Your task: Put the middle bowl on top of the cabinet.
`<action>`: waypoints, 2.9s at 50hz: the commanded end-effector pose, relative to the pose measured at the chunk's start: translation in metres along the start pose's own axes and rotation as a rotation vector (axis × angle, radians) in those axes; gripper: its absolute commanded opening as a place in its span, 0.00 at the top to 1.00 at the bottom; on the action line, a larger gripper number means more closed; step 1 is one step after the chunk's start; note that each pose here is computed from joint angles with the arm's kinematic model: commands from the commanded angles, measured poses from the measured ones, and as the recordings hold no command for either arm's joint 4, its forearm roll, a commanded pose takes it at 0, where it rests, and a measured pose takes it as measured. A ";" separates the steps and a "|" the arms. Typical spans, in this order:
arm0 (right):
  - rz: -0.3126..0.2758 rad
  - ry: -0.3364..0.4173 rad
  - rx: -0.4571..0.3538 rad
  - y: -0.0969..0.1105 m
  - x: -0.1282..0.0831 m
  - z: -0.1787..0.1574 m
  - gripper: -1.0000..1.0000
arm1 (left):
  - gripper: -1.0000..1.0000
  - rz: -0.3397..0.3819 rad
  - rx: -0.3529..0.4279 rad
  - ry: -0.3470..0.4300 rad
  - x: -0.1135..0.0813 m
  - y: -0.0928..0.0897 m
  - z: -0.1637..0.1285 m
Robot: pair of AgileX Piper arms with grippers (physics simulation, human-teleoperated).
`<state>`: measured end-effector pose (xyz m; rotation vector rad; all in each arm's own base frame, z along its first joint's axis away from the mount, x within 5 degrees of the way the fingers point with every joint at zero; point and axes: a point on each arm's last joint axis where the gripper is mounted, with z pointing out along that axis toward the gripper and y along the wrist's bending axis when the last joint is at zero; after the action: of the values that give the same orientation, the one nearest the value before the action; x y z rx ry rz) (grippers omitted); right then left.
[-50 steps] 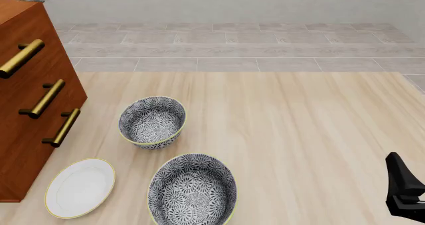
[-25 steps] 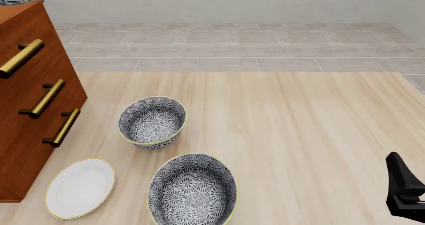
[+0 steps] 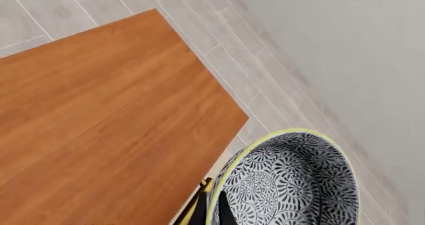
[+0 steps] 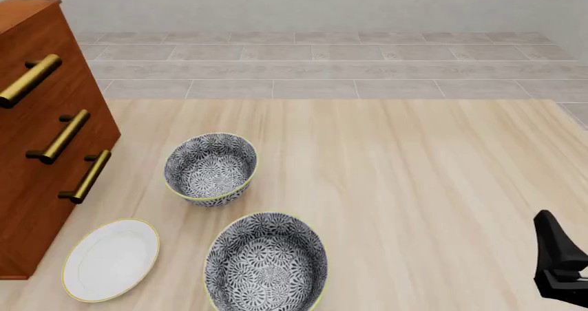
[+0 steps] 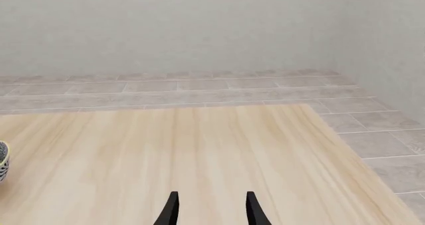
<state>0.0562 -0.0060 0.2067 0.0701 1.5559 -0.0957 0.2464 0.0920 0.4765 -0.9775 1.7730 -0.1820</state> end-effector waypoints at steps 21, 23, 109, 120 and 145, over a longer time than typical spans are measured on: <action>-0.009 -0.010 -0.004 0.000 -0.001 0.000 0.00 | 1.00 -0.156 -0.095 0.003 -0.010 0.020 0.013; -0.008 -0.011 -0.005 0.000 -0.001 0.000 0.00 | 1.00 -0.162 -0.102 -0.001 -0.012 0.022 0.013; -0.007 -0.002 -0.011 0.001 0.000 0.000 0.00 | 0.00 -0.200 -0.232 -0.081 -0.034 0.069 0.025; -0.009 -0.001 -0.012 0.001 0.000 0.000 0.00 | 0.00 -0.212 -0.205 -0.104 -0.031 0.064 0.012; -0.010 -0.003 -0.011 0.001 0.000 0.000 0.00 | 0.00 -0.232 -0.094 -0.165 -0.014 0.046 -0.035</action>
<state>0.0564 -0.0054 0.2069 0.0543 1.5550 -0.0951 0.2064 0.1349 0.4707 -1.2641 1.5579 -0.1314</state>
